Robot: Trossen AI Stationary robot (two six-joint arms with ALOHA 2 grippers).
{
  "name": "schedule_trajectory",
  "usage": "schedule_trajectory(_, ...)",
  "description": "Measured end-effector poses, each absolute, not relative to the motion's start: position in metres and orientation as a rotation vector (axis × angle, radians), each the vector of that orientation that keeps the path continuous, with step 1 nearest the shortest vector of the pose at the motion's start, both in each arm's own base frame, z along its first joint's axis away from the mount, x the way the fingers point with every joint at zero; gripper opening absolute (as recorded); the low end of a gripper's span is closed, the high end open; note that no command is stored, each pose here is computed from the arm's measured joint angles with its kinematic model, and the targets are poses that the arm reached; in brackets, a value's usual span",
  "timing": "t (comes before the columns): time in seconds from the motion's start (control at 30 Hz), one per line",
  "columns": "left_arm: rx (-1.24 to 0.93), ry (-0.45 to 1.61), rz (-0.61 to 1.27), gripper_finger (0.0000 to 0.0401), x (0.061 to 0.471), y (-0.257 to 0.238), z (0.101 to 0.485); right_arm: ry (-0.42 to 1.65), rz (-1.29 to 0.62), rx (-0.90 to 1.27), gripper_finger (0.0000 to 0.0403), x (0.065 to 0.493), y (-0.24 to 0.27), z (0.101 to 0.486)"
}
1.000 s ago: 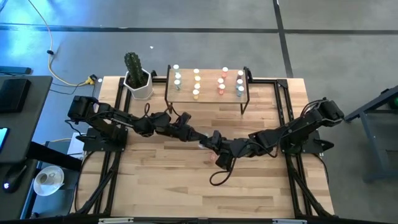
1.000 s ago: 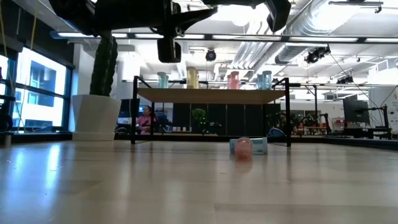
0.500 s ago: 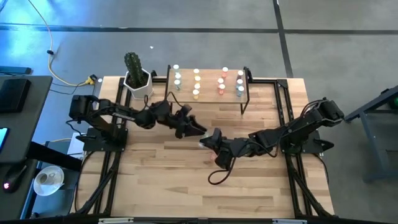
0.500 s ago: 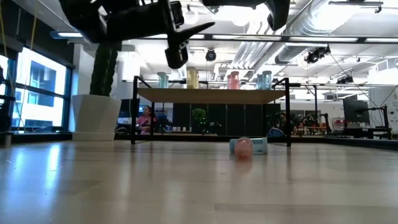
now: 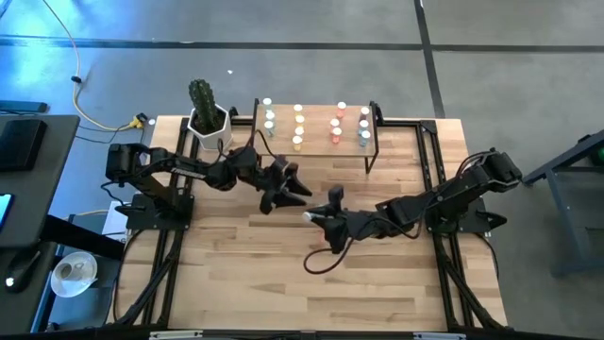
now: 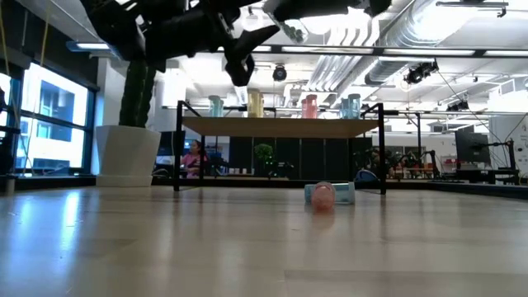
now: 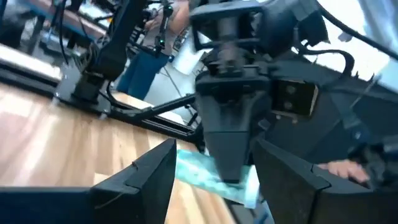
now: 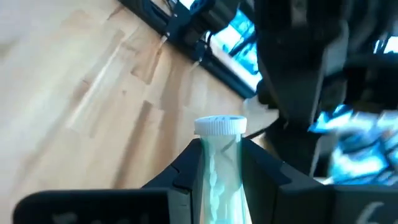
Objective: Pick and place medicine bottles onto shelf by color
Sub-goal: Put the light blue pill bottle on the shelf aligned with the other light blue pill bottle
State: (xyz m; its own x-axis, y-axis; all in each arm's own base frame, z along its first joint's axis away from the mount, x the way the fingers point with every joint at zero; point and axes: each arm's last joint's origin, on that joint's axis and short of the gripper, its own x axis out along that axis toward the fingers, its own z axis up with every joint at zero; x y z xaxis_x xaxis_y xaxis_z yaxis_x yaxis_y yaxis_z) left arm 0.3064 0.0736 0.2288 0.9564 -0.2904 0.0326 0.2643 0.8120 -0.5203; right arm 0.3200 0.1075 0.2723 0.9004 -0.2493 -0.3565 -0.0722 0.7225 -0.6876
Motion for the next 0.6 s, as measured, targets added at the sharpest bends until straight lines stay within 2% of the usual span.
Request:
schedule_trajectory(0.37, -0.205, 0.032, -0.327, 0.0202, 0.306, 0.074, 0.226, 0.475, -0.167, -0.197, 0.0072, 0.319, 0.102, 0.265)
schedule_trajectory(0.6, -0.079, 0.156, -0.335, 0.0202, 0.306, 0.068, 0.210, 0.484, -0.191, 0.081, 0.0072, 0.326, 0.080, 0.263)
